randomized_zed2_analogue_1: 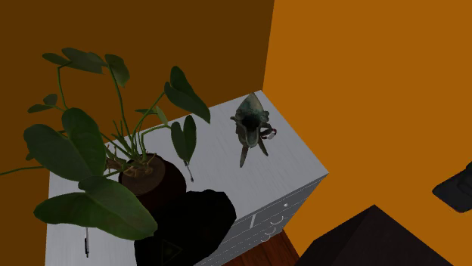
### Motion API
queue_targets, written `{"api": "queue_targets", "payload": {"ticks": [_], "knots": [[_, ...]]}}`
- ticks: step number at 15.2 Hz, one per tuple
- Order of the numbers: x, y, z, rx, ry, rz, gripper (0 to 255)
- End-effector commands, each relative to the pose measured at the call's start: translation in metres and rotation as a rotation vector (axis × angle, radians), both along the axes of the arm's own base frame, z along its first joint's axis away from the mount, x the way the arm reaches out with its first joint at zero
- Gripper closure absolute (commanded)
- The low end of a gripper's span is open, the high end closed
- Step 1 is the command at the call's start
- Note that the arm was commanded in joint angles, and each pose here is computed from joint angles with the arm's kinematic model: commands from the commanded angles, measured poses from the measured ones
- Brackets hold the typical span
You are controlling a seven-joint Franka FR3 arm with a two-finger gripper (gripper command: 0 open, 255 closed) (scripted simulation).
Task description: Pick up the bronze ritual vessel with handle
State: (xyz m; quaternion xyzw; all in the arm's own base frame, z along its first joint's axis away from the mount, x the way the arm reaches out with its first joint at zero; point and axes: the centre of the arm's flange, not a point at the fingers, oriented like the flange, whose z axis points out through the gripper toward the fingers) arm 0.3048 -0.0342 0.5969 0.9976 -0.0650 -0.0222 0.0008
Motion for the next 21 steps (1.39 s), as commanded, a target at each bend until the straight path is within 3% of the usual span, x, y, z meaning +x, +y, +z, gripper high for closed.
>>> {"api": "queue_targets", "payload": {"ticks": [1, 21], "knots": [[0.000, 0.000, 0.000, 0.000, 0.000, 0.000, 0], [0.177, -0.100, -0.169, 0.093, -0.049, -0.078, 0]]}}
